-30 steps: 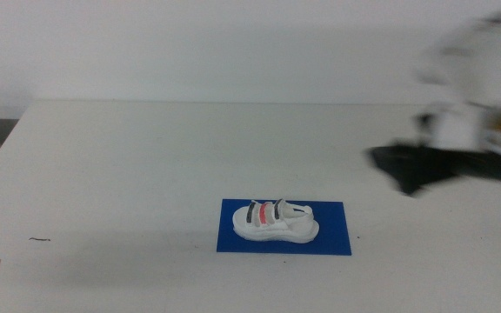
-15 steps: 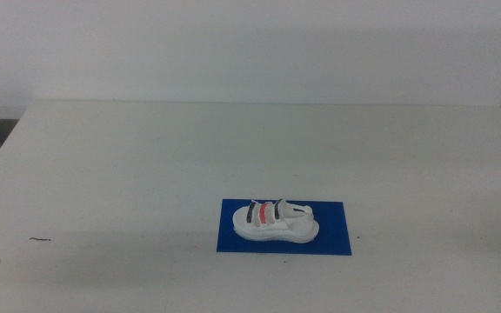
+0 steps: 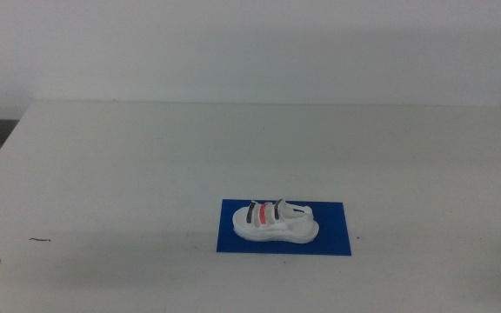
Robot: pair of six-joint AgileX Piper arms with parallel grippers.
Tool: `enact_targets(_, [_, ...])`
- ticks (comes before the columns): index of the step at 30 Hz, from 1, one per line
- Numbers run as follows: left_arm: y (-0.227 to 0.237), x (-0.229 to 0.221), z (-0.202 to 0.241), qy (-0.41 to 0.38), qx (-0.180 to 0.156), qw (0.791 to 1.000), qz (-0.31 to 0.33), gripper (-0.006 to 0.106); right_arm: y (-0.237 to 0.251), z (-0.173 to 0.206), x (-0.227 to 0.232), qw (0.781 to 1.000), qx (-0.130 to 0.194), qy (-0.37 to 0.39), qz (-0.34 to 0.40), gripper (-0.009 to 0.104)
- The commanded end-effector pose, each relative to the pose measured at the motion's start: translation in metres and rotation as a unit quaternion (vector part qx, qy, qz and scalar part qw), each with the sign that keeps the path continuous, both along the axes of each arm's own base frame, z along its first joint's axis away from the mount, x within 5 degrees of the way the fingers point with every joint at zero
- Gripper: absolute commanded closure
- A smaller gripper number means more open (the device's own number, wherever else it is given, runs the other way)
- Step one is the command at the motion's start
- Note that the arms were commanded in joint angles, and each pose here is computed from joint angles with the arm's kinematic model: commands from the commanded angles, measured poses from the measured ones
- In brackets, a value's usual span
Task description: Use one arm to grab the shoe from the table and place it on the mat.
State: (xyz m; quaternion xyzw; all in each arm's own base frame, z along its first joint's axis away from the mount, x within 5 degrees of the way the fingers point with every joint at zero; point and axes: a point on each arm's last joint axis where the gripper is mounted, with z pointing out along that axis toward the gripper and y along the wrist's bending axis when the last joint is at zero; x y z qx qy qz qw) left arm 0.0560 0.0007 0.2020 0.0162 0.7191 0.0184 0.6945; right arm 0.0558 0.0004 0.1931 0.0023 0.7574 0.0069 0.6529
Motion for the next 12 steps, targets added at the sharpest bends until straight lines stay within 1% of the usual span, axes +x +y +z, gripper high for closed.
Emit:
enact_targets(1, [-0.0002,0.0004,0.0007,-0.003,-0.003,1.0,-0.001,0.007,-0.0004,-0.0015,-0.0004,1.0,-0.002,0.002,-0.004,0.004])
enact_targets(12, [-0.0002,0.0004,0.0007,-0.003,-0.003,1.0,-0.001,0.007,-0.0003,0.0008,-0.0001,1.0,0.002,-0.011,-0.003,0.004])
